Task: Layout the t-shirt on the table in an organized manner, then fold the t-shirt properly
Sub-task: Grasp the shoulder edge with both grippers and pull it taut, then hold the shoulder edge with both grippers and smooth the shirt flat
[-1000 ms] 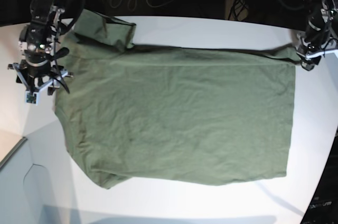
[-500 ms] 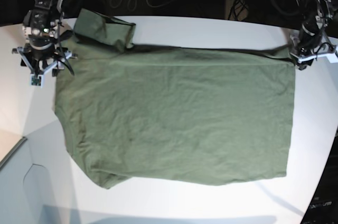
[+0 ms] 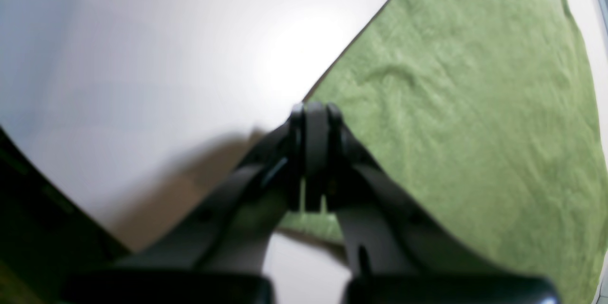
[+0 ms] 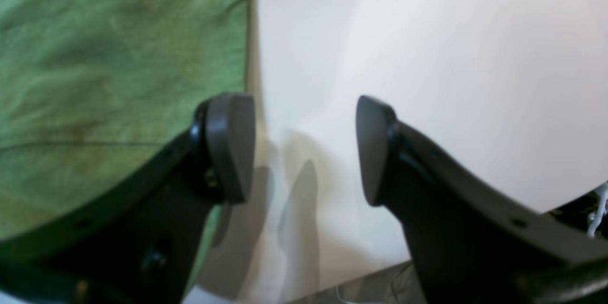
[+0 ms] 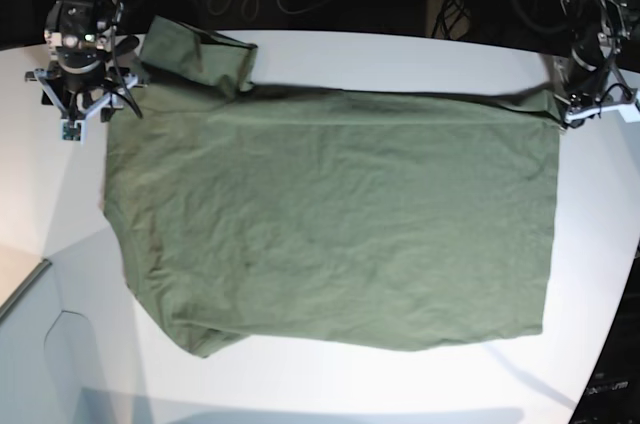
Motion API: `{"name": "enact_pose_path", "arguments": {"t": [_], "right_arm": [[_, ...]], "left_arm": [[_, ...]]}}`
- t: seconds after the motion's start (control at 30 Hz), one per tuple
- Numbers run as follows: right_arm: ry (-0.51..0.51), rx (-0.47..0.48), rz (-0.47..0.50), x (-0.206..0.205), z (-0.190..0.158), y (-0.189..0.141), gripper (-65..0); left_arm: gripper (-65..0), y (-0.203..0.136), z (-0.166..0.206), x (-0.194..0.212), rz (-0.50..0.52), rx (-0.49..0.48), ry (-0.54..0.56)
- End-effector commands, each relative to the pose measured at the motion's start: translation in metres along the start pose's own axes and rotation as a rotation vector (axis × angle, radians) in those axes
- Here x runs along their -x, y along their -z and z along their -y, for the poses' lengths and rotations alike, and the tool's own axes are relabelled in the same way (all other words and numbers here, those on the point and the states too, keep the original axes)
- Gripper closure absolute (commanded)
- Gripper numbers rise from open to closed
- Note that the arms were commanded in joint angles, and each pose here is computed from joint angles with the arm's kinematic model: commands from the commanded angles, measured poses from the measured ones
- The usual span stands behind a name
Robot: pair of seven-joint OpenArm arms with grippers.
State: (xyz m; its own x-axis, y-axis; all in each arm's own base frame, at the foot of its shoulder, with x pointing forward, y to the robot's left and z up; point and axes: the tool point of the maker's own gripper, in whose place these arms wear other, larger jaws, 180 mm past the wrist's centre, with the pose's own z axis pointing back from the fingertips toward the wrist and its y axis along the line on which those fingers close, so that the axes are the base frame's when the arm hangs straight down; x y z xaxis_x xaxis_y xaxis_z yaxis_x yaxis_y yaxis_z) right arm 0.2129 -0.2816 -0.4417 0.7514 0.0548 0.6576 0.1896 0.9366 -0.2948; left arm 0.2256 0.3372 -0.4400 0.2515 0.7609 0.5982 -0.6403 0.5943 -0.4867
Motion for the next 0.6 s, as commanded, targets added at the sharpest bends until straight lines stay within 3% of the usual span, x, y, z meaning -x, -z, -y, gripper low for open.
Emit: {"name": "enact_pose_path", "arguments": {"t": [0.0, 0.33, 0.57], "right_arm": [[-0.016, 0.015, 0.028, -0.005, 0.007, -0.003, -33.7], [-0.024, 0.016, 0.002, 0.008, 0.009, -0.007, -33.7], [-0.022, 0.015, 0.0, 0.008, 0.008, -0.007, -33.7]], "left_arm": [[-0.1, -0.006, 0.005, -0.012, 0.034, 0.023, 0.021], [-0.1, -0.064, 0.011, 0.009, 0.033, 0.058, 0.078], [-0.1, -0.07, -0.003, 0.039, -0.048, 0.028, 0.098]]}}
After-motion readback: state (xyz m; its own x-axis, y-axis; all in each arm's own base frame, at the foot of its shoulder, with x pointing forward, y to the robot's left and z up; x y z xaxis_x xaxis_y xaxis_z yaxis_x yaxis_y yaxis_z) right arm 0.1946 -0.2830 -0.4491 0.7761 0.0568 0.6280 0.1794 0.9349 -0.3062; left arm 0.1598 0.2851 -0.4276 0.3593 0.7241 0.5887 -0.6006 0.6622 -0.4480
